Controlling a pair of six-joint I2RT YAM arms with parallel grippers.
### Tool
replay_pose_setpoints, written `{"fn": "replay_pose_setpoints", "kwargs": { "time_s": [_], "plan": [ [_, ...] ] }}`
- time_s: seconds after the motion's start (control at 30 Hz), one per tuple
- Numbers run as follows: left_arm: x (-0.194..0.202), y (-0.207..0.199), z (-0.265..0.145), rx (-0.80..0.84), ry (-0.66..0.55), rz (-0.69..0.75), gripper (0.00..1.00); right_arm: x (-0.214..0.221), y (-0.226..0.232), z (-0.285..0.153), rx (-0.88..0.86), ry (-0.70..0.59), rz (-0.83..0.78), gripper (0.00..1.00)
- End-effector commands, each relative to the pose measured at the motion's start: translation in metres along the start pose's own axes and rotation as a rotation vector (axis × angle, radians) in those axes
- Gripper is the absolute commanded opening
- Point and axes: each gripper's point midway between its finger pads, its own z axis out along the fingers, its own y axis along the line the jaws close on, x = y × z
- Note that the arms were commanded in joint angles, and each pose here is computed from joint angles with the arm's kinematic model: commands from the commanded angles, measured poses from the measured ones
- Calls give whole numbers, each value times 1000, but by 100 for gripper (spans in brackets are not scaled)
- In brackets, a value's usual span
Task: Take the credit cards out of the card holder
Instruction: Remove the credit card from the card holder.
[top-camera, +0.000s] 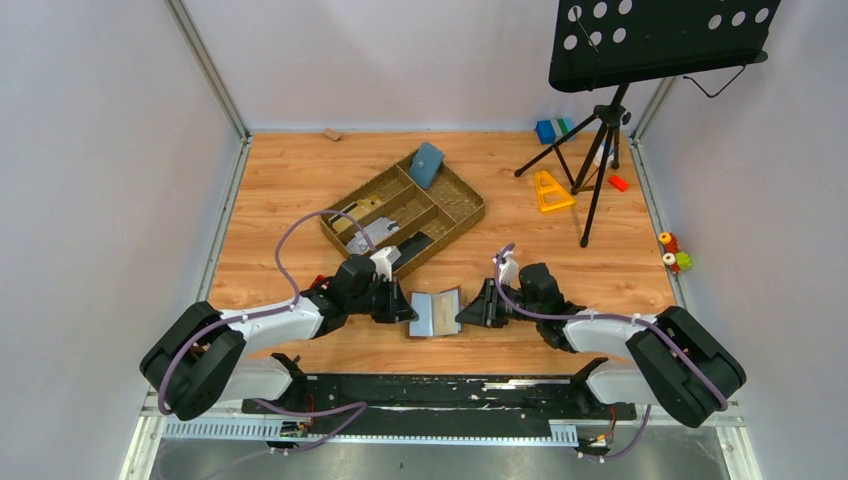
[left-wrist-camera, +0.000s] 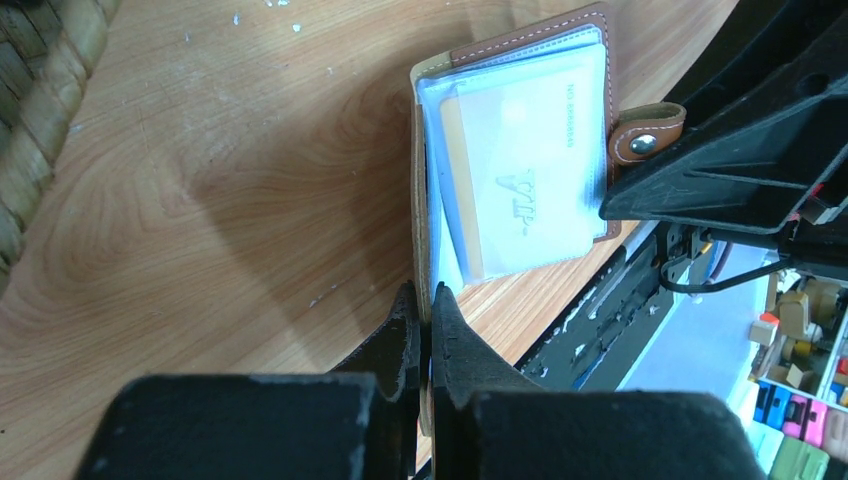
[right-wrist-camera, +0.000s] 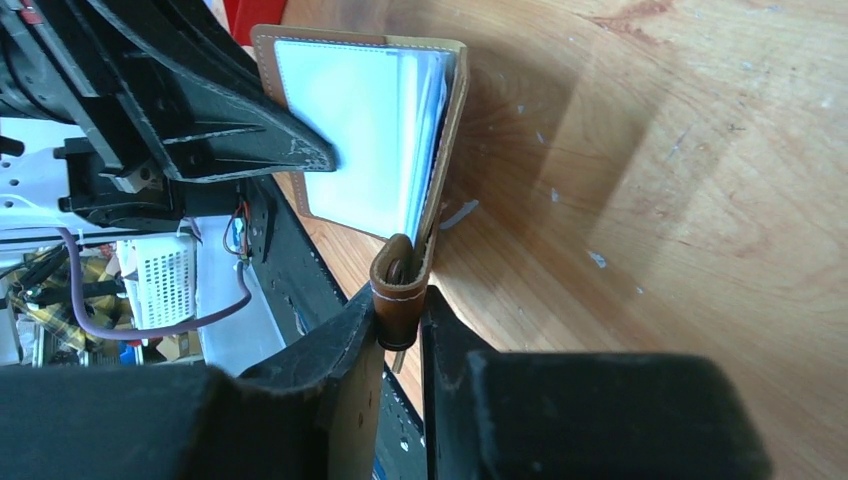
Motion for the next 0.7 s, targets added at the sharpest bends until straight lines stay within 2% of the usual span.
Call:
{"fn": "replay_pose_setpoints", "kwargs": {
  "time_s": [0.0,0.17,0.47,0.67],
  "plan": [
    [-3,-6,2,37,-14,28,0,-12,14,5,-54,-10,-29,17],
    [-2,-6,3,36,-10,32,0,-13,18,5,-69,-9,-30,0],
    [-1,-8,8,48,-1,25,0,-16,43,3,-145,3,-93,0],
    [-1,-17,13,69,5,29,0,-14,24,9,3,49,-111,0]
  ]
}}
